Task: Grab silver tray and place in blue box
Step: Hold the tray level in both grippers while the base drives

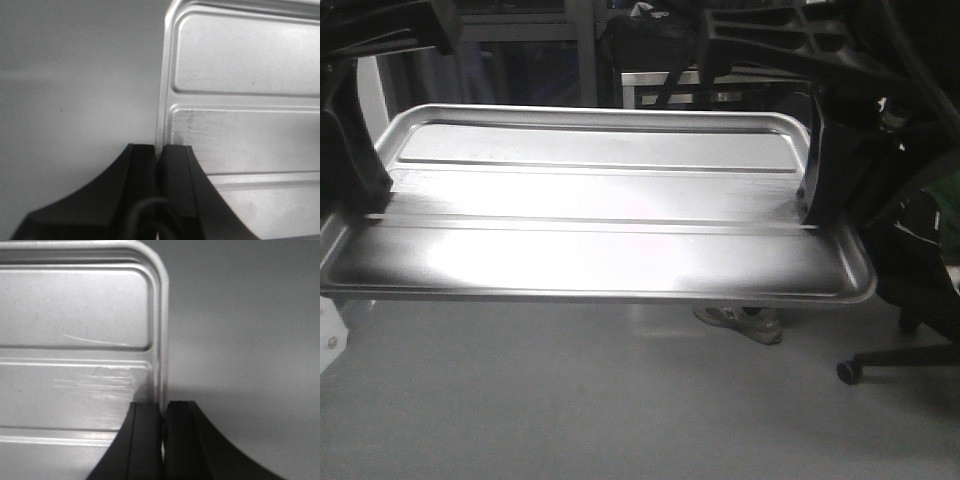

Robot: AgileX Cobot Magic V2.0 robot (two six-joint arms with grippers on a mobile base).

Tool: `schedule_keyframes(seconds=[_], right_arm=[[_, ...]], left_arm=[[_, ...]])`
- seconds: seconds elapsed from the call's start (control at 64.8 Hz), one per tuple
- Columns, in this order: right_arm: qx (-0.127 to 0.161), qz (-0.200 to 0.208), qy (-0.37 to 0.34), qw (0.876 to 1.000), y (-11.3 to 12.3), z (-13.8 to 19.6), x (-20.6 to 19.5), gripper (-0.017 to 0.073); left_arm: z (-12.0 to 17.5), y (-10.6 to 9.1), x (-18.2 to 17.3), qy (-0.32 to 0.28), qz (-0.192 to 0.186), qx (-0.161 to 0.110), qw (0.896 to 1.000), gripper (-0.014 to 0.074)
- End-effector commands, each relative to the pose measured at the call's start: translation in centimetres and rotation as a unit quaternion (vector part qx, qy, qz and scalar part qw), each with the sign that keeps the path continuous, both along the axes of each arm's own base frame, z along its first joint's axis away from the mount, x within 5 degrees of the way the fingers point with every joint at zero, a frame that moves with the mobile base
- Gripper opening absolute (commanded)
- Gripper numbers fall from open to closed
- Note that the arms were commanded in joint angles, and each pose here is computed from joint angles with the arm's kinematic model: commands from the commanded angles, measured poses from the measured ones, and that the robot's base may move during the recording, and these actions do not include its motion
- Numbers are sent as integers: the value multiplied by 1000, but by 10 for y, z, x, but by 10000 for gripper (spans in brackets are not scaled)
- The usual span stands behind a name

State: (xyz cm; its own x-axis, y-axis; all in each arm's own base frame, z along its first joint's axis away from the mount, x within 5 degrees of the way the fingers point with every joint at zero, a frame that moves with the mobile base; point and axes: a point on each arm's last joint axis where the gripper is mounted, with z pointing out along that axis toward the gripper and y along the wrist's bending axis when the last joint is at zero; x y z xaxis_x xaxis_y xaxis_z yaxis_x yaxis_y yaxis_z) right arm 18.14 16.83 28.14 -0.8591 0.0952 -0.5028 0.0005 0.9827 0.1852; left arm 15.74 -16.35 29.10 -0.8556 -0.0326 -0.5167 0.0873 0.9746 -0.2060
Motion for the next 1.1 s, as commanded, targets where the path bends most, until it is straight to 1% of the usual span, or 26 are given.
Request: schedule_keyframes(seconds=[0.0,1.081], right_arm=[[-3,4,-34,999,-5,15,2,53],[-4,4,-35,999,-5,15,2,53]], left_arm=[[14,2,2,-30,0,-11,999,-104],[14,2,2,-30,0,-11,999,-104]])
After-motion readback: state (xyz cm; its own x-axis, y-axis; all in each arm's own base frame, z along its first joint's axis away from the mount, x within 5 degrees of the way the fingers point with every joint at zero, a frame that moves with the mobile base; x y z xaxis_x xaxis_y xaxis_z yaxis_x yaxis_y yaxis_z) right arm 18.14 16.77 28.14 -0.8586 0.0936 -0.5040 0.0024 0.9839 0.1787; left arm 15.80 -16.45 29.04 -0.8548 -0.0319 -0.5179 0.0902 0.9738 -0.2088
